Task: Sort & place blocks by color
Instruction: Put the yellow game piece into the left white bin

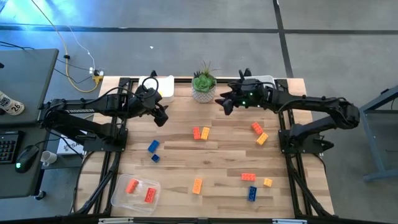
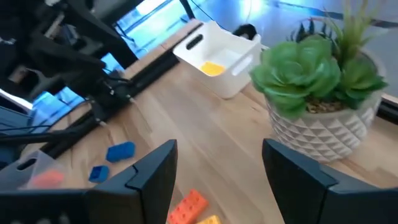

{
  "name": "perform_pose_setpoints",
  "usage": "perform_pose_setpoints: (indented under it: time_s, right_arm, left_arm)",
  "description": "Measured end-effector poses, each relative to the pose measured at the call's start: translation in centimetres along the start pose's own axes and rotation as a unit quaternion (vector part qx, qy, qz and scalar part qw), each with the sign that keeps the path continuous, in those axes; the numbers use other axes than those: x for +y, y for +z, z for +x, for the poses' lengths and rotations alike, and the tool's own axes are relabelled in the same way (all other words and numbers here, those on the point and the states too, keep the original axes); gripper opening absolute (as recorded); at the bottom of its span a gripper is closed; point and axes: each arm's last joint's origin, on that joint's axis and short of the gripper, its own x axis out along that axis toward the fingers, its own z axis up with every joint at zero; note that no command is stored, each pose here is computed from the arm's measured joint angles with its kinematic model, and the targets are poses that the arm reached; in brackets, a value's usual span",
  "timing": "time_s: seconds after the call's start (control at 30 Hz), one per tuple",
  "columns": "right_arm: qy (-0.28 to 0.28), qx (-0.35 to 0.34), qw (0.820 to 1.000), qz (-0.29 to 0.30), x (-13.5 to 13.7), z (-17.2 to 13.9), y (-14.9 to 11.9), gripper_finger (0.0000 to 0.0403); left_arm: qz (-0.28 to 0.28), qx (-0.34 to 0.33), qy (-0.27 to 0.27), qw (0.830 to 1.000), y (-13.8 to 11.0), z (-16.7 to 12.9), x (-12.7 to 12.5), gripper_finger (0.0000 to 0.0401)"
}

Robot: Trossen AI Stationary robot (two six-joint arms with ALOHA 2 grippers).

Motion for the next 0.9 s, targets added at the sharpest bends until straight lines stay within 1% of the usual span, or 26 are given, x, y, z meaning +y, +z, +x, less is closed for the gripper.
perform_pose_setpoints:
  time_s: [0.2,0.33,0.47,0.53,0.63,0.7,0.77,0.83,0.9]
  right_arm:
    - [0.049,-0.054,0.996,-0.052,2.0,-0.2,0.5,0.0222]
    - [0.062,-0.093,0.989,-0.093,3.1,-0.4,0.8,0.0222]
    - [0.068,-0.114,0.983,-0.129,3.6,-0.5,0.9,0.0222]
    - [0.068,-0.114,0.981,-0.143,3.8,-0.7,1.4,0.0222]
    - [0.071,-0.104,0.975,-0.182,4.6,-1.0,2.8,0.0222]
    - [0.070,-0.079,0.969,-0.222,5.1,-1.1,3.6,0.0222]
    - [0.067,-0.039,0.962,-0.261,5.4,-0.9,4.0,0.0222]
    - [0.062,0.006,0.950,-0.305,5.6,-0.6,4.0,0.0222]
    - [0.062,0.051,0.932,-0.354,5.6,-0.1,3.9,0.0222]
  left_arm:
    - [0.005,0.000,0.000,1.000,0.0,0.0,0.0,0.0211]
    - [0.002,0.007,-0.021,1.000,0.0,0.0,-0.1,0.0211]
    - [-0.036,0.016,-0.045,0.998,-0.1,0.0,-0.3,0.0211]
    - [-0.057,0.018,-0.046,0.997,-0.1,0.0,-0.3,0.0211]
    - [-0.087,0.019,-0.046,0.995,-0.1,0.0,-0.3,0.0211]
    - [-0.104,0.020,-0.045,0.993,-0.1,0.0,-0.3,0.0211]
    - [-0.122,0.022,-0.047,0.991,-0.1,0.0,-0.3,0.0211]
    - [-0.141,0.027,-0.052,0.988,-0.1,0.0,-0.3,0.0211]
    - [-0.156,0.038,-0.061,0.985,-0.2,0.0,-0.3,0.0211]
